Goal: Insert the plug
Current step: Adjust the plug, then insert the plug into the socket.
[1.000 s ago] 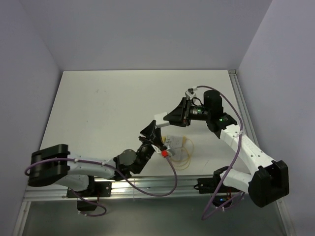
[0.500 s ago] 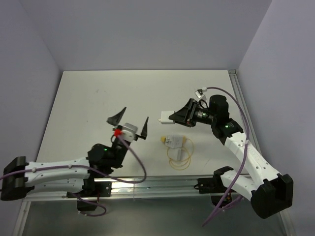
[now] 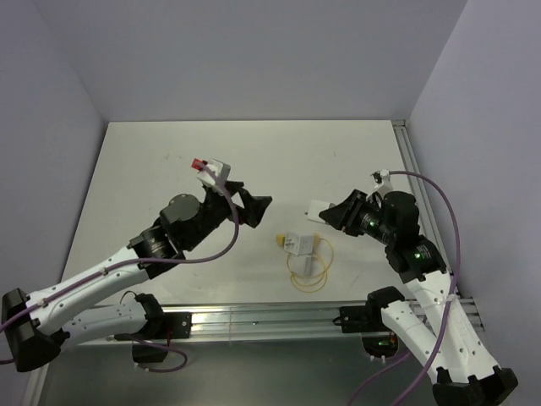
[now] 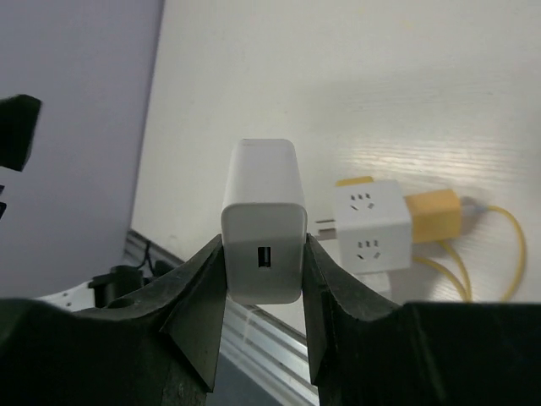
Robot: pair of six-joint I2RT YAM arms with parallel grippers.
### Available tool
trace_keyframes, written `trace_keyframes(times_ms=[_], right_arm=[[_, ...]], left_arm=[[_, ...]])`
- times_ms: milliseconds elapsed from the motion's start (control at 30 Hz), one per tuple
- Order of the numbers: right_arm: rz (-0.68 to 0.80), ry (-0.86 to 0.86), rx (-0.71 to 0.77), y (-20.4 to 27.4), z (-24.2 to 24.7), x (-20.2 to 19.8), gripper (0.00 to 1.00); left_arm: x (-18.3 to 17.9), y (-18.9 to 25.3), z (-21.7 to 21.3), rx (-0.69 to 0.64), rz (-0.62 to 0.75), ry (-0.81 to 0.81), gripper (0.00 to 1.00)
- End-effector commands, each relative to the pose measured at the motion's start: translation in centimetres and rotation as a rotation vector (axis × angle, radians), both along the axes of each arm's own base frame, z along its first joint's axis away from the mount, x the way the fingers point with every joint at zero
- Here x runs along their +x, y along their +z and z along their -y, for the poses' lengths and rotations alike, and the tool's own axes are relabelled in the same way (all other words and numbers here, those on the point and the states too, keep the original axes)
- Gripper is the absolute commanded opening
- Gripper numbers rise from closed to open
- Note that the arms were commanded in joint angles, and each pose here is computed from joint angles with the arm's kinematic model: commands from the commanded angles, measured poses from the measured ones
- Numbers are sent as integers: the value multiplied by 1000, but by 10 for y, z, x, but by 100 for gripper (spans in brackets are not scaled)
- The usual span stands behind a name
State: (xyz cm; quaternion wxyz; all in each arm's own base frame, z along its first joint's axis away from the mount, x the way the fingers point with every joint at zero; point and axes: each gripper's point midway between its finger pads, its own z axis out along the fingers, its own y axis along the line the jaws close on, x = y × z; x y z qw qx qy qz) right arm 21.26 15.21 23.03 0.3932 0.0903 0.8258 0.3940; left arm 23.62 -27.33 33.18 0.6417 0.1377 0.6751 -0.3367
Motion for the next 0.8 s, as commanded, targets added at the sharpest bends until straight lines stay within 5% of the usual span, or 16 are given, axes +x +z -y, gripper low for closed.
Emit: trace_keyframes(times_ms=[0,200,367,767], right_arm=[[-19,-77,-130,-25,23,0,0],[-29,-98,-156,-30,30,-5,0],[-33,-47,-93,-35,18,-9,0],[-73,-16,-94,-53,14,-15,0]], left_arm=[[-24,-38,26,-65,-350,-157,99],[-26,-57,43,-96,-455,-196,100],[-46,-95,56,-93,-473,-406,100],[-20,-149,90,-68,-653,-431,100]])
